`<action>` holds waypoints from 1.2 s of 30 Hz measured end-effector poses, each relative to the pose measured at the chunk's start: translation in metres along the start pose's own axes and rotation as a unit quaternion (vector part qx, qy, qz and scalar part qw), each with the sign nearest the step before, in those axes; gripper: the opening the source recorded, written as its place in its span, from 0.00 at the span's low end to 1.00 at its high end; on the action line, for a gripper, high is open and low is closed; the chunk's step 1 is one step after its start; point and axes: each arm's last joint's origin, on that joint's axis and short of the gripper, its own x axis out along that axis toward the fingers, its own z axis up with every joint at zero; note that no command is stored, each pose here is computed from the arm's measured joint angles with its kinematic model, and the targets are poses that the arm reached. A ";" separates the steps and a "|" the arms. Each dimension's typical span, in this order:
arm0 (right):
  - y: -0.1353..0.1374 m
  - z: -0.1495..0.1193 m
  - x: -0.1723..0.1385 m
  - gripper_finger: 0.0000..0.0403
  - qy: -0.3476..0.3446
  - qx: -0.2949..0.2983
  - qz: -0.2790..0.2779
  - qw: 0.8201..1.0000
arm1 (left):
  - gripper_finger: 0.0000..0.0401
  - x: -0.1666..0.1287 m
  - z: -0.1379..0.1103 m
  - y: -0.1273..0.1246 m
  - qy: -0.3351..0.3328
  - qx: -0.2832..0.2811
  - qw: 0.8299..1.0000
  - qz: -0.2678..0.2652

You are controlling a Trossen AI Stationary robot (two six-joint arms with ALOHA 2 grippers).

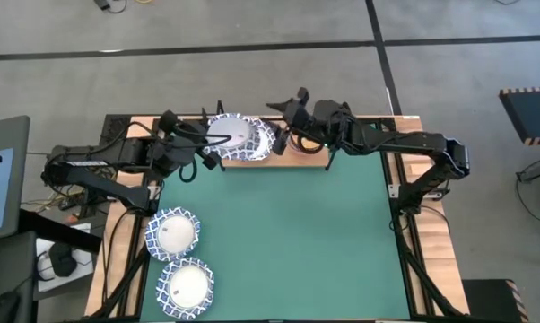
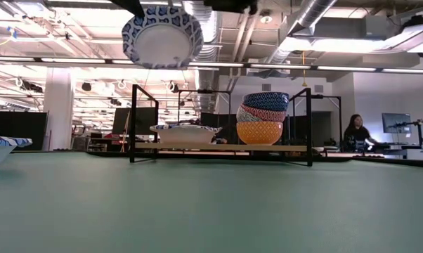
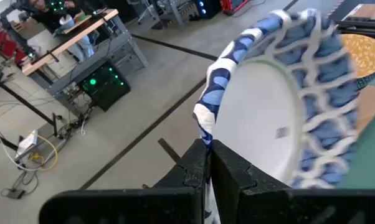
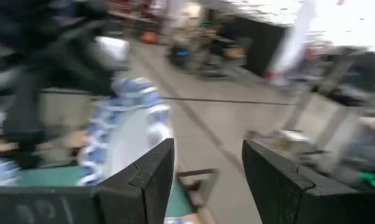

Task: Place and stack bowls onto a shelf
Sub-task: Stack the white patterned bowl on top of the white patterned bowl on the shelf

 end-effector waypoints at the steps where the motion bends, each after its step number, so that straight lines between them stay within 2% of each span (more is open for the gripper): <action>1: 0.002 -0.002 0.001 0.53 -0.001 0.005 0.022 1.000 | 0.00 0.000 0.000 0.000 0.000 -0.001 1.000 0.000; 4: 0.008 -0.011 0.009 0.53 0.008 0.011 0.054 0.998 | 0.00 0.000 0.001 0.000 -0.003 -0.006 1.000 -0.003; 10: 0.011 -0.026 0.021 0.53 0.034 0.010 0.055 0.998 | 0.00 -0.001 0.001 -0.002 -0.004 0.003 1.000 -0.015; 16: 0.013 -0.040 0.031 0.52 0.058 0.017 0.053 0.997 | 0.00 -0.001 0.004 -0.004 -0.011 0.015 0.998 -0.052; 18: 0.014 -0.040 0.033 0.49 0.056 0.027 0.050 0.997 | 0.00 -0.001 0.006 -0.005 -0.017 0.013 0.998 -0.061; 20: 0.011 -0.043 0.033 0.41 0.067 0.034 0.045 0.996 | 0.00 -0.001 0.006 -0.005 -0.017 0.010 0.998 -0.065; 25: 0.005 -0.044 0.033 0.08 0.069 0.042 0.038 0.996 | 0.00 0.002 0.006 -0.003 -0.010 -0.015 0.998 -0.068; 26: 0.003 -0.044 0.034 0.05 0.070 0.042 0.037 0.996 | 0.00 0.002 0.006 -0.003 -0.008 -0.022 0.997 -0.072; 31: -0.009 -0.051 0.035 0.06 0.099 0.070 0.006 0.993 | 0.06 0.006 0.002 -0.006 0.001 -0.015 0.997 -0.082; 36: -0.051 -0.075 0.036 0.05 0.173 0.155 -0.037 0.972 | 0.18 0.007 -0.006 -0.006 0.028 -0.021 0.998 -0.054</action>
